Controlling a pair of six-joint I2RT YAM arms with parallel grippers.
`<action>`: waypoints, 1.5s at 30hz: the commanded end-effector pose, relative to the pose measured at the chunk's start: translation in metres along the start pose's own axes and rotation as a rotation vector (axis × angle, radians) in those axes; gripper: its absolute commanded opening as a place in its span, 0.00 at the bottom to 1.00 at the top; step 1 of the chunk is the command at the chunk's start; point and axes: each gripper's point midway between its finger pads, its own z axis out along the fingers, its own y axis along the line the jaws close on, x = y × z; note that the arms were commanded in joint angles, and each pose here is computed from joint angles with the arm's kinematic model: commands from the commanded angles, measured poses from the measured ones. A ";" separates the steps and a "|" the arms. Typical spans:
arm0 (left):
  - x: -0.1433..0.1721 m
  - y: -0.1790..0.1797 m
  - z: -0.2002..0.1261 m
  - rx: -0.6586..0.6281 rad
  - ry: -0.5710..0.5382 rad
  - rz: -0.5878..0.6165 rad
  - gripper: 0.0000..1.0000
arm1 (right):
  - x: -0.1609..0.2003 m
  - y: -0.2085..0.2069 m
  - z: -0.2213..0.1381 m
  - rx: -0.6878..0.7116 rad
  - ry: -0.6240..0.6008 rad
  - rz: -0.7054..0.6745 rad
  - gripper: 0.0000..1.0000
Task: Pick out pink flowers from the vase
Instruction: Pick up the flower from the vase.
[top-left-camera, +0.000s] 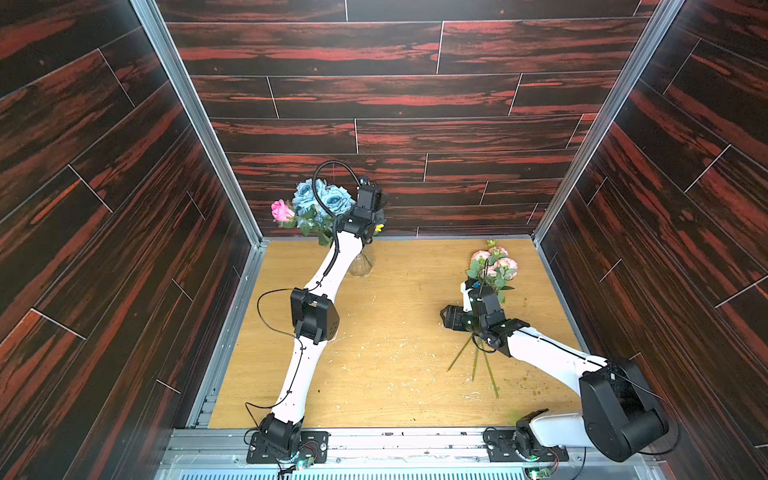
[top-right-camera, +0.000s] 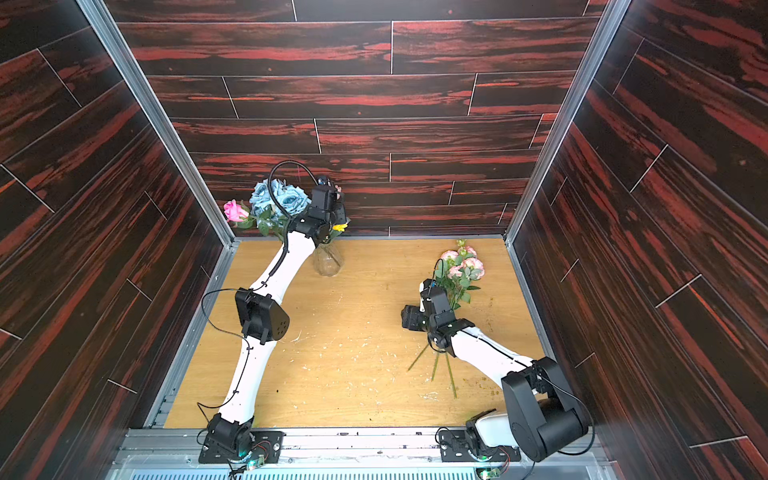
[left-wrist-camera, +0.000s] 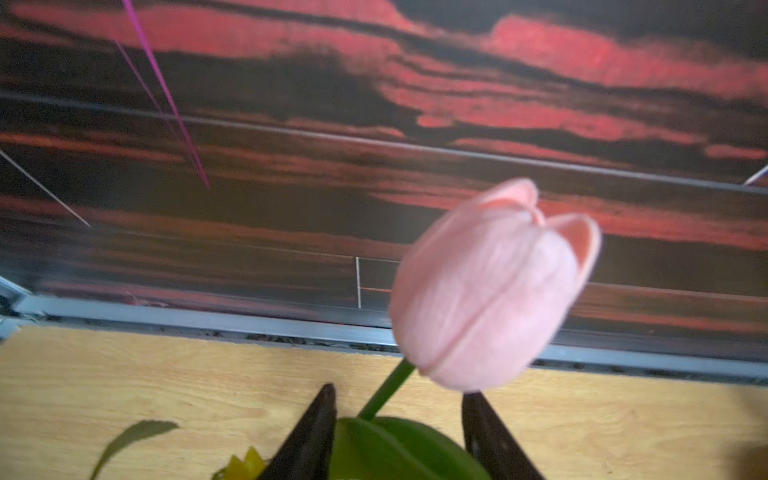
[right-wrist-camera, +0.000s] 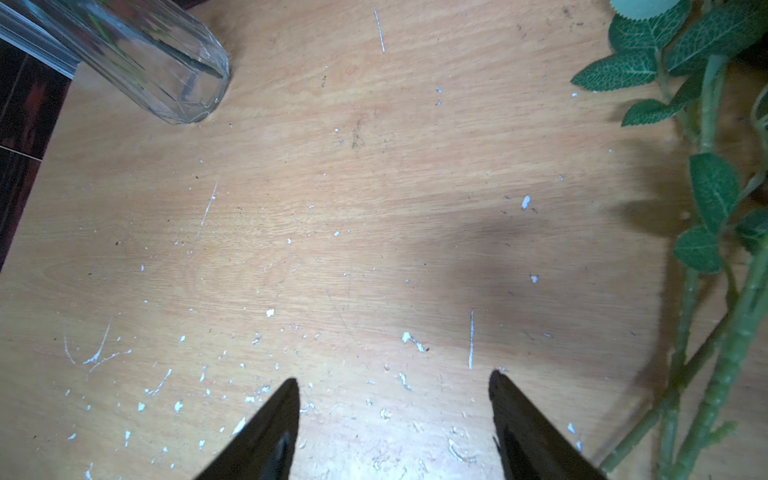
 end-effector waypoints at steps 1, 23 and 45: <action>-0.013 0.003 -0.003 0.002 -0.033 -0.005 0.36 | -0.007 0.005 0.000 -0.009 -0.010 -0.013 0.74; -0.099 -0.002 -0.072 0.055 -0.208 0.026 0.11 | -0.007 0.006 0.000 -0.016 -0.009 -0.011 0.74; -0.193 -0.083 -0.243 0.679 -0.429 0.157 0.15 | -0.011 0.010 -0.007 -0.034 -0.033 -0.006 0.74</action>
